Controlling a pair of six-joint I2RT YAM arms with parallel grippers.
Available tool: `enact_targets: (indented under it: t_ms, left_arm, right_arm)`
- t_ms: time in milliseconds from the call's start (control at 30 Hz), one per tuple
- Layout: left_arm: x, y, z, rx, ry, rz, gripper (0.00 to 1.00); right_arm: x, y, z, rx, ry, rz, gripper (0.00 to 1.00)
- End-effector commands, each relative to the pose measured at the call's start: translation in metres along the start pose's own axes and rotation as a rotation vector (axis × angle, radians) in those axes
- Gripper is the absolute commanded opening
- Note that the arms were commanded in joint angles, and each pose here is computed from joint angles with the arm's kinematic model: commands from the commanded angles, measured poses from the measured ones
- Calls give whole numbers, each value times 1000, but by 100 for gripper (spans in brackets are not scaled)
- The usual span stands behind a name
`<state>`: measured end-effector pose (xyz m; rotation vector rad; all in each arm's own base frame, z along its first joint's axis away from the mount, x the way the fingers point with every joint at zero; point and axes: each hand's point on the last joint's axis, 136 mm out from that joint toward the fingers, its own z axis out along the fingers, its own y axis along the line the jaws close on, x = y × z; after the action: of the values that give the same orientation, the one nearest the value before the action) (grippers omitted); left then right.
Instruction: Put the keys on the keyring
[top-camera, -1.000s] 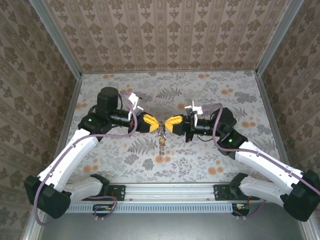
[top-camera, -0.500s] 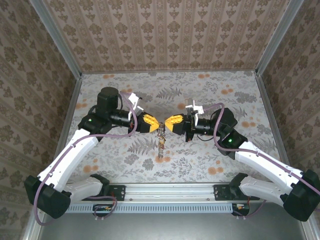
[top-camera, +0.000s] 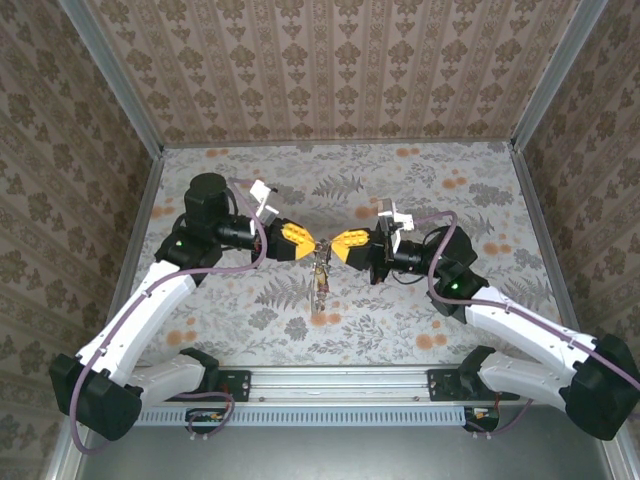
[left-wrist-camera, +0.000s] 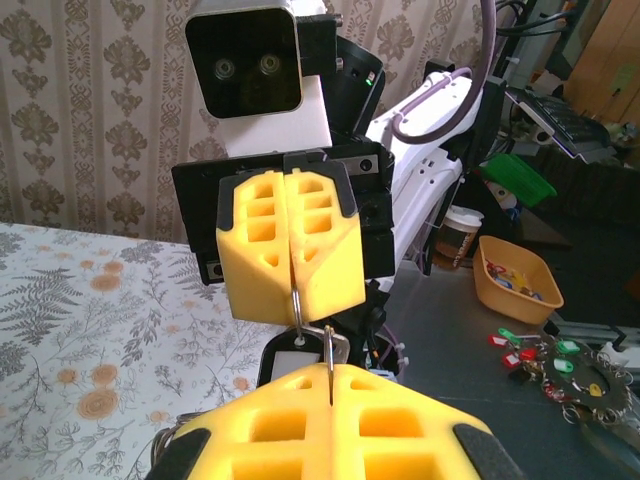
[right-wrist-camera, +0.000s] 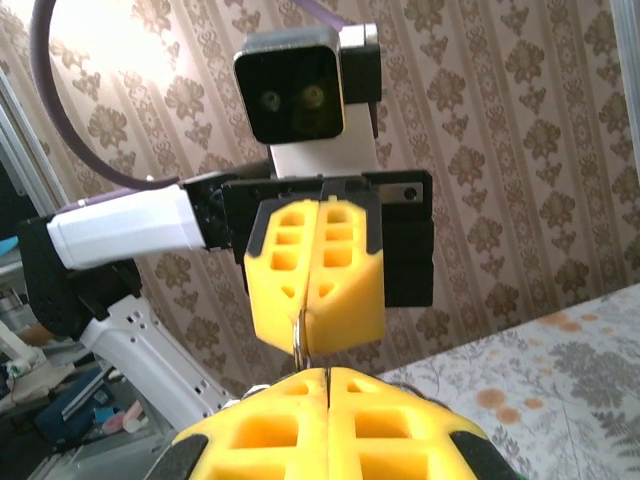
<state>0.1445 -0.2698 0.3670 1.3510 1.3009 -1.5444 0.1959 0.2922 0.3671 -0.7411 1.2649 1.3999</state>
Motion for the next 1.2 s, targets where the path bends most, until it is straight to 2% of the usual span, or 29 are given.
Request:
enact_targets:
  t_ms: [0, 133, 833, 1167]
  left_arm:
    - [-13, -13, -1, 43, -17, 52, 0]
    - [-14, -13, -1, 45, -17, 51, 0]
    - [-16, -17, -3, 33, -24, 70, 0]
    - [-14, -15, -3, 27, -23, 64, 0]
  right_arm:
    - [-20, 5, -1, -21, -125, -12, 0]
    - [-20, 7, 0, -35, -150, 2, 0]
    - [-14, 20, 9, -47, -128, -13, 0]
    - [-19, 20, 0, 11, -126, -49, 0]
